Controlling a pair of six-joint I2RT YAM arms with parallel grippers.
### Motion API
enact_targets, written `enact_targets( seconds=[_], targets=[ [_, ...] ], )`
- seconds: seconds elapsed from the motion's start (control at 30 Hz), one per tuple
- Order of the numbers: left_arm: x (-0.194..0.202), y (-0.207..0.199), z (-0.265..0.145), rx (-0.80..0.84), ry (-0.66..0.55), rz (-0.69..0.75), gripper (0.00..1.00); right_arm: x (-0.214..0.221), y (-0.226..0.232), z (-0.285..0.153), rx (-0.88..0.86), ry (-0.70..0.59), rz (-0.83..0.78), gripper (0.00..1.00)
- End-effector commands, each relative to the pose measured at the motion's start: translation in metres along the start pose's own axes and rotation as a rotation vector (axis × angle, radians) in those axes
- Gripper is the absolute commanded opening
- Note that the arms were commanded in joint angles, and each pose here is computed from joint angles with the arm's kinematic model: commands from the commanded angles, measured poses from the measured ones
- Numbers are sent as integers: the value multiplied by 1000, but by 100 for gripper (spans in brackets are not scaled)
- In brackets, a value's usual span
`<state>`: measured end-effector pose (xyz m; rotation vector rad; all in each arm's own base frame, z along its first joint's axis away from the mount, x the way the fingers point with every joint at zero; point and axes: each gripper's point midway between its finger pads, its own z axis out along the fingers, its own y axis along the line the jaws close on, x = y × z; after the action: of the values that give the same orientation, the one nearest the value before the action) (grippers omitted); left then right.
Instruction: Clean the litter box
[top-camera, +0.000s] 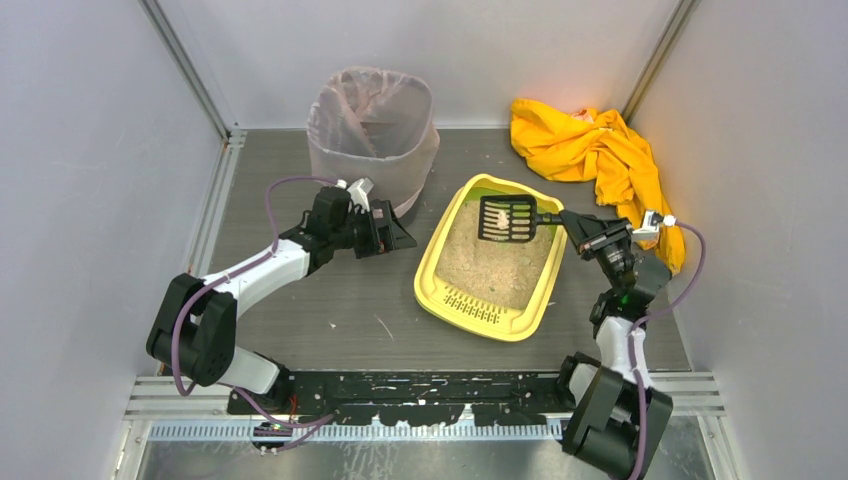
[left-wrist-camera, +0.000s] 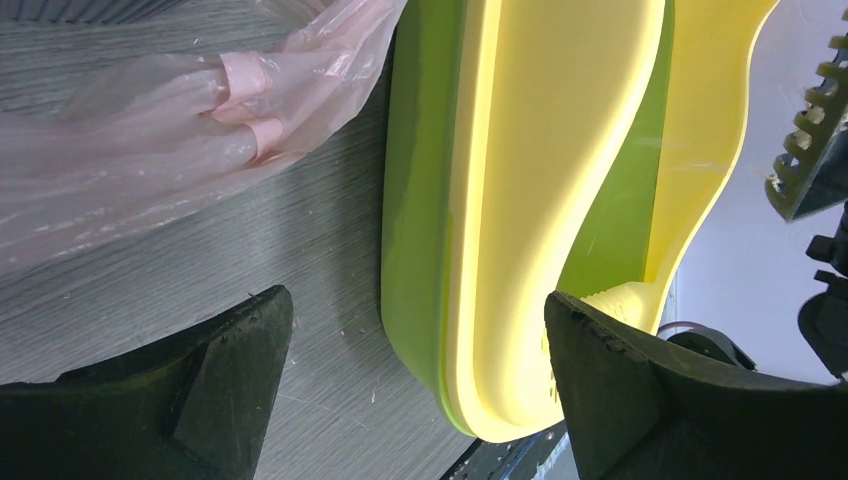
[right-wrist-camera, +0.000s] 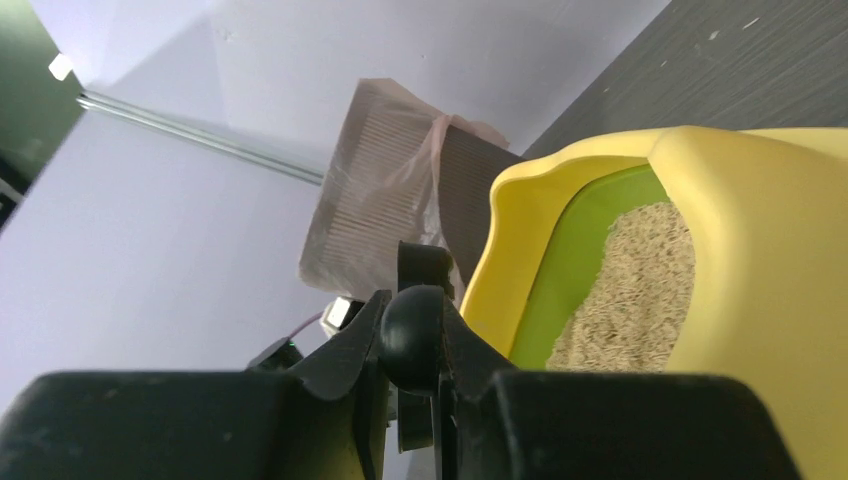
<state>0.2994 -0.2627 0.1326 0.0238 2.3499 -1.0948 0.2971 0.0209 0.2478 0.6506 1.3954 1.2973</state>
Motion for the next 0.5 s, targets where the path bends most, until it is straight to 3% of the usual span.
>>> enact_targets(
  seconds=[0.0, 0.47],
  targets=[
    [-13, -18, -2, 60, -38, 38, 95, -4, 6, -3, 74, -8, -193, 1],
    [-13, -18, -2, 59, -36, 39, 96, -22, 36, 14, -22, -26, -50, 1]
  ],
)
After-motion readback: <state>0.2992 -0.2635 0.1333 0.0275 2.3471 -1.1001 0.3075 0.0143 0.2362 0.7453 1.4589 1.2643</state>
